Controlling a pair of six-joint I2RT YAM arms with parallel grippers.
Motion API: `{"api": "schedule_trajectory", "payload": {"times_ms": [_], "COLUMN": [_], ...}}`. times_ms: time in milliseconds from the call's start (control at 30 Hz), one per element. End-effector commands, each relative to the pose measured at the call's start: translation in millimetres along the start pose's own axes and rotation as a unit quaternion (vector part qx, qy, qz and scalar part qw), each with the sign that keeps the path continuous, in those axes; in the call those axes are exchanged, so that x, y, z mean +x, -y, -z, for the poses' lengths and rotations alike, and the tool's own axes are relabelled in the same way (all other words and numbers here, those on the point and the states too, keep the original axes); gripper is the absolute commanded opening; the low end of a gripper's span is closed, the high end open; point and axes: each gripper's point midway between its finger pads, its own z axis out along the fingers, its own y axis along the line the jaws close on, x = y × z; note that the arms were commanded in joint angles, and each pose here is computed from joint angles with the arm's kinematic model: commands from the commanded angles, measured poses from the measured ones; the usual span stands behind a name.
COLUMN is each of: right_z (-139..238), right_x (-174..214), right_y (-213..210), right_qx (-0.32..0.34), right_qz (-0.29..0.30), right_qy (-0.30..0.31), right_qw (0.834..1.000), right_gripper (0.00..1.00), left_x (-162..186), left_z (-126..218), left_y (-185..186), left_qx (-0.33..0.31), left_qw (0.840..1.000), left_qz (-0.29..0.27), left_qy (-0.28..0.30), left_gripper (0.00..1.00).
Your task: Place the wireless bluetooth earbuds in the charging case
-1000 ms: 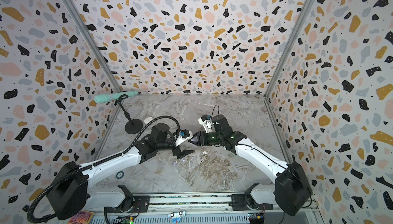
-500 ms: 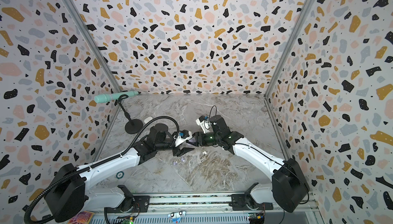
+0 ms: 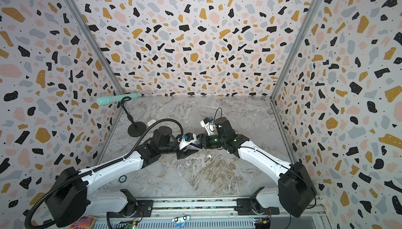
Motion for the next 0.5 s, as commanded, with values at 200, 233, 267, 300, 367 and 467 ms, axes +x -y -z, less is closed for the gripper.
{"api": "schedule_trajectory", "payload": {"times_ms": [200, 233, 267, 300, 367, 467], "right_z": [4.5, 4.6, 3.9, 4.0, 3.8, 4.0], "right_x": [-9.4, -9.6, -8.8, -8.8, -8.7, -9.2], "right_y": [-21.6, -21.7, -21.2, -21.1, -20.7, -20.8], "right_qx": [-0.027, -0.027, -0.027, -0.026, -0.026, -0.025], "right_qz": [0.015, 0.015, 0.015, 0.015, 0.014, 0.014], "right_qy": [0.017, 0.018, 0.016, 0.017, 0.016, 0.018], "right_qw": [0.999, 0.999, 0.999, 0.999, 0.999, 0.999], "right_gripper": [0.62, 0.62, 0.62, 0.62, 0.62, 0.62], "left_x": [-12.7, -13.4, -13.9, -14.5, -15.4, -15.3], "left_z": [1.3, 1.4, 1.7, 1.8, 1.9, 1.5], "left_y": [0.7, 0.4, 0.3, 0.4, -0.2, -0.2], "left_qx": [0.003, 0.002, 0.002, 0.002, 0.001, 0.001], "left_qw": [1.0, 1.0, 1.0, 1.0, 1.0, 1.0], "left_qz": [-0.007, -0.006, -0.006, -0.005, -0.004, -0.003], "left_qy": [0.023, 0.024, 0.025, 0.027, 0.028, 0.028], "left_gripper": [0.53, 0.52, 0.52, 0.52, 0.52, 0.51]}}
